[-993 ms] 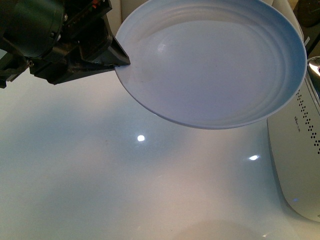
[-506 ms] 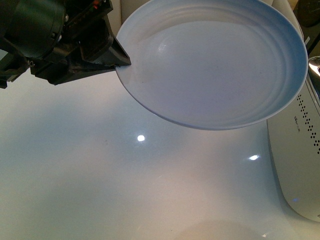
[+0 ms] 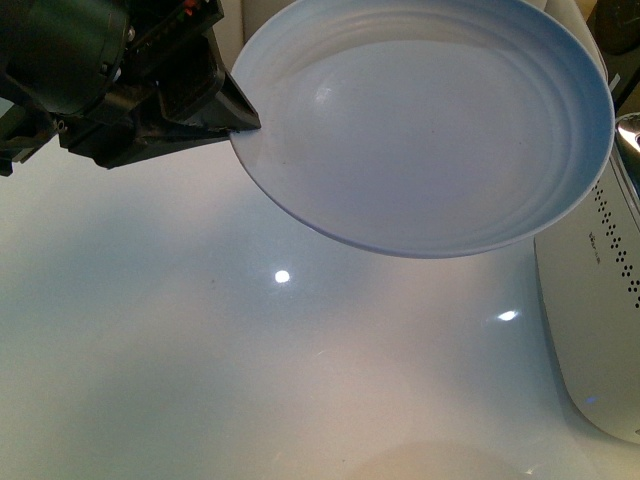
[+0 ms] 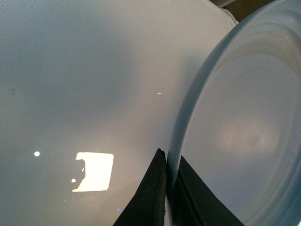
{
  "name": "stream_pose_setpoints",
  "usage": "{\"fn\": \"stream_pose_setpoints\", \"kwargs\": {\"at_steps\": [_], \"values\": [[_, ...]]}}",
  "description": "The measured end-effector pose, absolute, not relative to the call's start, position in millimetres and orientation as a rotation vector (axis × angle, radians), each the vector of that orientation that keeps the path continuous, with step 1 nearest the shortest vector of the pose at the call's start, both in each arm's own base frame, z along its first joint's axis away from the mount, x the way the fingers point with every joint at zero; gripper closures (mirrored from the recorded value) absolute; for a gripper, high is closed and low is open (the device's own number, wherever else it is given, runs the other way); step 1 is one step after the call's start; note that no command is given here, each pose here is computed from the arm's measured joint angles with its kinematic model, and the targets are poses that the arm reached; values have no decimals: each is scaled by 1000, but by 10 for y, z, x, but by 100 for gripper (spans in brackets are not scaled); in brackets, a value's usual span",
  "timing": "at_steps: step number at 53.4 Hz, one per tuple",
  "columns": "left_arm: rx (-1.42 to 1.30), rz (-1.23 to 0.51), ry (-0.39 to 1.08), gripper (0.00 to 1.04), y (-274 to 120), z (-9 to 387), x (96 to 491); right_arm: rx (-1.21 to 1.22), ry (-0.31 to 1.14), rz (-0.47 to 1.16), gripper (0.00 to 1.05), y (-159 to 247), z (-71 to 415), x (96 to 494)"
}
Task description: Left arm holds plate, right arm toasts bread
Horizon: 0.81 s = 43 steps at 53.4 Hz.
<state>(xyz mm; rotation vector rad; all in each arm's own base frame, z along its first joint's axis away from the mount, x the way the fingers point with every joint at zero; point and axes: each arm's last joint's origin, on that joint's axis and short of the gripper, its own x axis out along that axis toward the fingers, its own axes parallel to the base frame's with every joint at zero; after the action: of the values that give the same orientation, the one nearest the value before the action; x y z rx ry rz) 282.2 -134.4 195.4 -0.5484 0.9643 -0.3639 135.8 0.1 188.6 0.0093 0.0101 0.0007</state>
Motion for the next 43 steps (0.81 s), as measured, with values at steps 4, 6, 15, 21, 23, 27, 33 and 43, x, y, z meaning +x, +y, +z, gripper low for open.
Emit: {"fn": "stream_pose_setpoints", "kwargs": {"at_steps": [4,6,15,21,23,27,33,43], "values": [[-548,-364,964,102,-1344,1954,2822,8,8,1,97,1,1859,1326],[-548,-364,964,102,-1344,1954,2822,4,8,1,103,1,1846,1311],[-548,-364,964,102,-1344,1954,2822,4,7,1,103,1,1796,1256],[-548,-364,964,102,-1344,1954,2822,4,5,1,103,1,1771,1219],[-548,-364,964,102,-1344,1954,2822,4,5,1,103,1,1761,1207],[-548,-364,964,102,-1344,1954,2822,4,4,0,103,1,1740,1187],[-549,-365,965,102,-1344,1954,2822,4,-19,0,103,1,1736,1169],[-549,-364,964,102,-1344,1954,2822,4,-22,1,103,1,1737,1123]]}}
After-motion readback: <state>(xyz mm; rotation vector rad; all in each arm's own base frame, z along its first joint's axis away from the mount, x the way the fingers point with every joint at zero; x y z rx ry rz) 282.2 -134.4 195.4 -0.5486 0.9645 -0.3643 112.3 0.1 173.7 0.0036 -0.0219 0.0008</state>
